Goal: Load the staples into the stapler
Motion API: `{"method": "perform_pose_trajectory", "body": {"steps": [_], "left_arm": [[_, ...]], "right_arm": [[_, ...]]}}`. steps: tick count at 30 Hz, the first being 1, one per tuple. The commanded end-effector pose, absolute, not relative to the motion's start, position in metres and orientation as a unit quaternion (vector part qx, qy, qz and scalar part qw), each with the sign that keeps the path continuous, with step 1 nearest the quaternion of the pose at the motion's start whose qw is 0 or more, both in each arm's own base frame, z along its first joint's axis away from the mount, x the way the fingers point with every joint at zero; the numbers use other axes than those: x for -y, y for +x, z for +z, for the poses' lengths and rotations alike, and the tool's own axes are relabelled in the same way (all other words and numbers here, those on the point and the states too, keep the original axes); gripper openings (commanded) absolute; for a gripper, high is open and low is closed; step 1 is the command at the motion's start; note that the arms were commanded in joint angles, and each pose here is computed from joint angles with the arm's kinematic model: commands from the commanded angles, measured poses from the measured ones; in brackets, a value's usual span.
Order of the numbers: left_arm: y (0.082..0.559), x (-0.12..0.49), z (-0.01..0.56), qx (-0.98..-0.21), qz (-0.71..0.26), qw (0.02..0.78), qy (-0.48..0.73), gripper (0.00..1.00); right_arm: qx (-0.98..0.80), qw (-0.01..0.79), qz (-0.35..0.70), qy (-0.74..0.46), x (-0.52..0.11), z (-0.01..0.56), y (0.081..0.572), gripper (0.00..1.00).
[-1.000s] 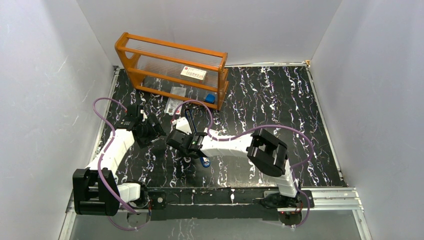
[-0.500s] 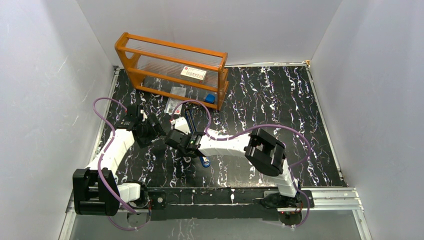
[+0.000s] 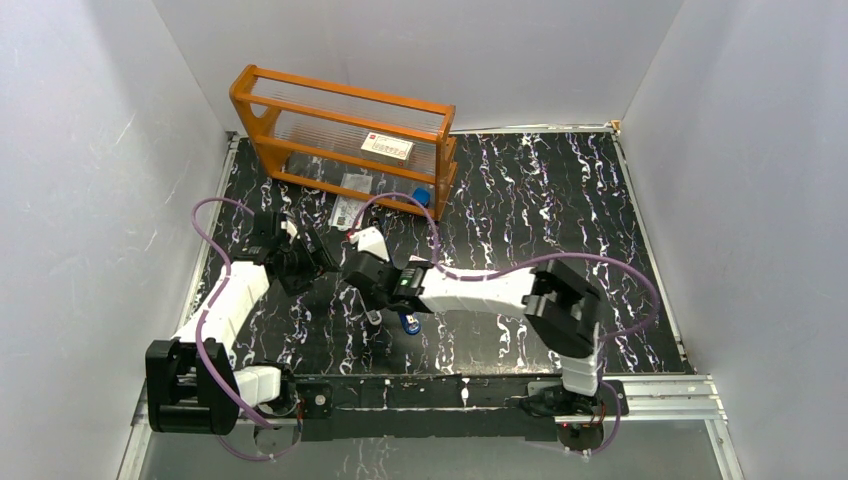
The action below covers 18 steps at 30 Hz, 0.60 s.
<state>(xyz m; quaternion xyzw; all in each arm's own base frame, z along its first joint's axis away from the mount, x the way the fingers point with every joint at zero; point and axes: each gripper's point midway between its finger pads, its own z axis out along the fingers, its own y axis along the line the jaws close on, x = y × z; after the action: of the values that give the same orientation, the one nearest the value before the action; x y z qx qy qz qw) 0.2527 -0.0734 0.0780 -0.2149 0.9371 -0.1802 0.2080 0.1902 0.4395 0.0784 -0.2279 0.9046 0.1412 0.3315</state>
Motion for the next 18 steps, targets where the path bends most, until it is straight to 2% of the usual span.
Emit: {"method": "perform_pose_trajectory", "body": {"steps": [1, 7, 11, 15, 18], "left_arm": [[0.254, 0.086, 0.095, -0.929, -0.225, 0.226, -0.189, 0.78], [0.27, 0.082, 0.131, -0.919, -0.223, 0.274, -0.175, 0.78], [0.273, 0.083, 0.149, -0.911, -0.231, 0.298, -0.168, 0.79], [0.268, 0.085, 0.148, -0.91, -0.237, 0.295, -0.167, 0.79], [0.266, 0.085, 0.139, -0.914, -0.236, 0.285, -0.168, 0.79]], "right_arm": [[-0.883, 0.372, 0.2, -0.205, -0.426, 0.13, 0.202, 0.41], [-0.898, 0.383, 0.154, -0.154, -0.334, 0.15, 0.235, 0.49], [-0.918, 0.349, 0.103, -0.158, -0.283, 0.13, 0.243, 0.56], [-0.935, 0.311, 0.077, -0.152, -0.257, 0.109, 0.248, 0.56], [-0.937, 0.297, 0.088, -0.159, -0.261, 0.098, 0.247, 0.49]]}}
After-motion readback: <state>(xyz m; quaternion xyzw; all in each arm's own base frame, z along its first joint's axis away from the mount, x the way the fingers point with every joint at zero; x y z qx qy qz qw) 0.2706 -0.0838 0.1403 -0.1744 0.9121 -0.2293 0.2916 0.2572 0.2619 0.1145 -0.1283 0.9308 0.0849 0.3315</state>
